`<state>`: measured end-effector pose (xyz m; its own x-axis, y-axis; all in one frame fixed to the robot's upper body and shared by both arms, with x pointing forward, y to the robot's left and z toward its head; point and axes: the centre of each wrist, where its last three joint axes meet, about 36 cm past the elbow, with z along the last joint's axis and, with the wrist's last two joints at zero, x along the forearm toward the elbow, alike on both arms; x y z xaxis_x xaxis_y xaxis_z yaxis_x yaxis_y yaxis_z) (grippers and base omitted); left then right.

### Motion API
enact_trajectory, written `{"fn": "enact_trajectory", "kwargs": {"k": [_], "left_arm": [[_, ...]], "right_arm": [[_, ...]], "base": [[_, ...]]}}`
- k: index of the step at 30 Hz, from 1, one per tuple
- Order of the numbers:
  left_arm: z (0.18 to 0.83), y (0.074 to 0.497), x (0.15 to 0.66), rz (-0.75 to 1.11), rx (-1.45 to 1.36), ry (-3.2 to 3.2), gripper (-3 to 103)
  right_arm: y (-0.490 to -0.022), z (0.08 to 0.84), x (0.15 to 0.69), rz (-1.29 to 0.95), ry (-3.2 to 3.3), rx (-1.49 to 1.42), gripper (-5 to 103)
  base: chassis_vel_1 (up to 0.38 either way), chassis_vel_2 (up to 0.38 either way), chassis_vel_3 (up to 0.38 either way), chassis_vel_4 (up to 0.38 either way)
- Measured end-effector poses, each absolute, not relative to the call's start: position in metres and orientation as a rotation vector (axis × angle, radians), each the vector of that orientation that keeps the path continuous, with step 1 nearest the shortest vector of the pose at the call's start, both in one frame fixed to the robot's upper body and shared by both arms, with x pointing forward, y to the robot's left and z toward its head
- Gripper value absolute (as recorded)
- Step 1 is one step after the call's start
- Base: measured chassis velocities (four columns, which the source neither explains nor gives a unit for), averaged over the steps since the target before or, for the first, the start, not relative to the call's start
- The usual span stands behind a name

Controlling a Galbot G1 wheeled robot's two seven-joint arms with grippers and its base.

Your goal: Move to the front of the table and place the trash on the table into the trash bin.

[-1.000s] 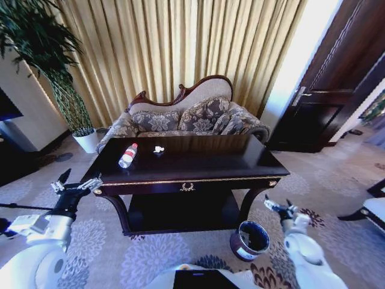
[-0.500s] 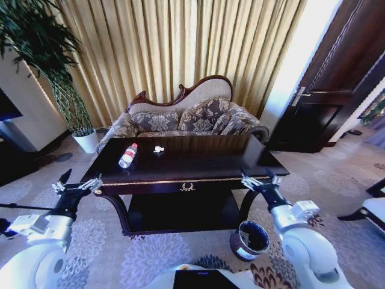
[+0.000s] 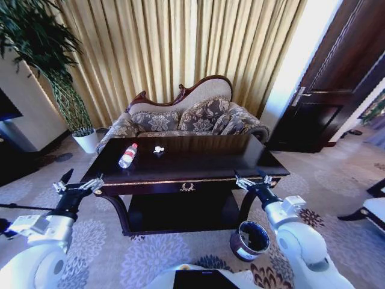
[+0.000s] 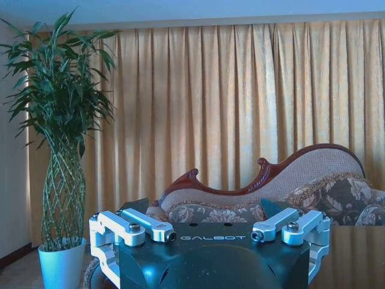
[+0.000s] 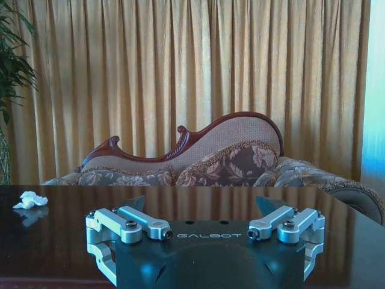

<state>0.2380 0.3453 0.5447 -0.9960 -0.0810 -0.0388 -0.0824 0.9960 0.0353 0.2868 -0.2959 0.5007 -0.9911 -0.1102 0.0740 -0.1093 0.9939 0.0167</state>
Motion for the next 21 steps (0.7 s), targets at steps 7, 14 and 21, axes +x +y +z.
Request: {"fn": "enact_trajectory", "kwargs": {"k": [7,14,21], "left_arm": [[0.5453,0.3450,0.2375,0.064,-0.123,3.103,100],[0.5445,0.3445,0.2374,0.058,-0.124,3.104,100],[0.5408,0.3494,0.2414,0.053,-0.126,3.114,100]], "right_arm": [[-0.2940,0.5018,0.2859,-0.024,-3.070,0.176,100],[-0.2946,0.5029,0.2839,-0.017,-3.070,0.175,100],[-0.2930,0.5031,0.2845,-0.012,-3.073,0.184,100]], "base": [[-0.094,0.095,0.079,-0.089],[-0.080,0.103,0.098,-0.105],[-0.079,0.067,0.082,-0.071]]}}
